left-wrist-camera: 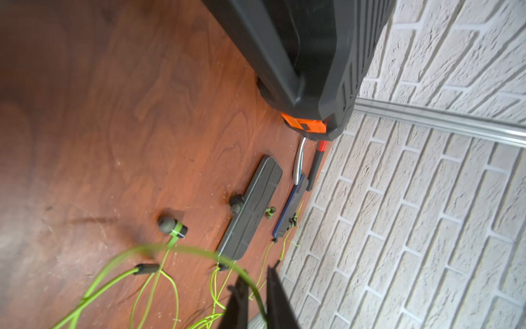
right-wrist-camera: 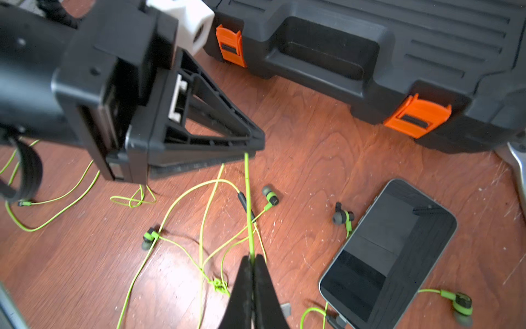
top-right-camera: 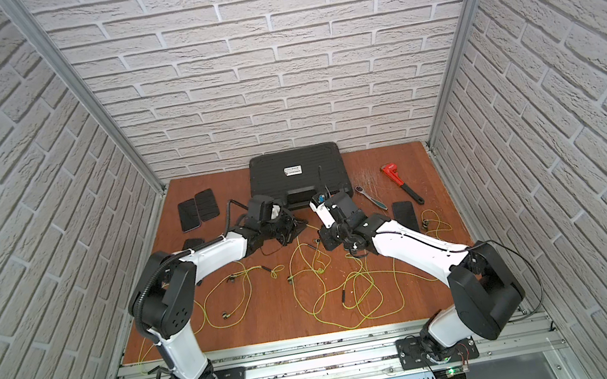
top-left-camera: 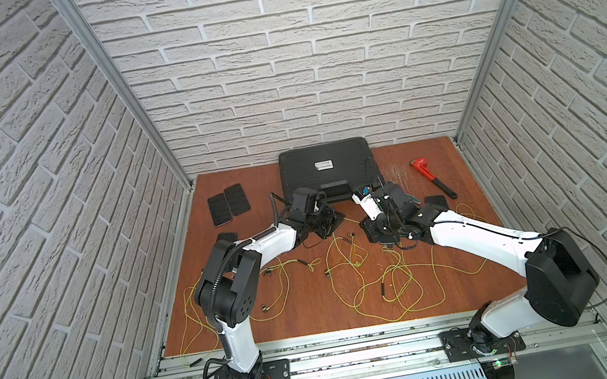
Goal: Plug wired earphones into phones
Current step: Pick up the wired earphone from the center of the board.
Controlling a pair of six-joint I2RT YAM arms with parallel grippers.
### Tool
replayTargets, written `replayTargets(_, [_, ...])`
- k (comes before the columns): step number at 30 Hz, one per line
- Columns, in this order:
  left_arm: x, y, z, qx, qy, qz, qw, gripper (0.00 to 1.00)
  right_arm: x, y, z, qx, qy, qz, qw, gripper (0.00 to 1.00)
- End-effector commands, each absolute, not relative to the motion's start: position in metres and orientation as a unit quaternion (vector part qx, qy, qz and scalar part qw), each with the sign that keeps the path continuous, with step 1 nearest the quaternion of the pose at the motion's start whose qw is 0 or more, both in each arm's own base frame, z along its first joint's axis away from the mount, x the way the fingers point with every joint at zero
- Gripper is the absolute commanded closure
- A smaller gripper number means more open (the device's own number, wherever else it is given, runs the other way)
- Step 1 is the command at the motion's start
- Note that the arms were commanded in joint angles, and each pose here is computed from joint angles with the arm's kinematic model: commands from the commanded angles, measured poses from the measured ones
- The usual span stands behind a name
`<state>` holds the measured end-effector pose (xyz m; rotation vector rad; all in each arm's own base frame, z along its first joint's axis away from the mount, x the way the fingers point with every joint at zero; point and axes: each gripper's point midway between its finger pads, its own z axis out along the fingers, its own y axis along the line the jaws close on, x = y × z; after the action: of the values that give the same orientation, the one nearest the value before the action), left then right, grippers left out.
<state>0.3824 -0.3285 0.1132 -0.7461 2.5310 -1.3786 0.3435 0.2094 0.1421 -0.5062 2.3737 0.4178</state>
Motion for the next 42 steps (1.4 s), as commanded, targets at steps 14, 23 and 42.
replayTargets(14, [0.395, -0.336, 0.188, -0.015, 0.859, -0.473, 0.195, 1.00, 0.337, 0.170, 0.163, -0.104, 0.898, 0.333, 0.268, 0.62])
replayTargets(23, [0.380, -0.358, 0.238, 0.127, 0.803, -0.535, 0.228, 1.00, 0.343, 0.163, 0.156, -0.112, 0.877, 0.378, 0.274, 0.74])
replayTargets(42, [0.369, -0.375, 0.268, 0.204, 0.744, -0.592, 0.234, 1.00, 0.366, 0.229, 0.186, -0.204, 0.778, 0.501, 0.319, 0.59])
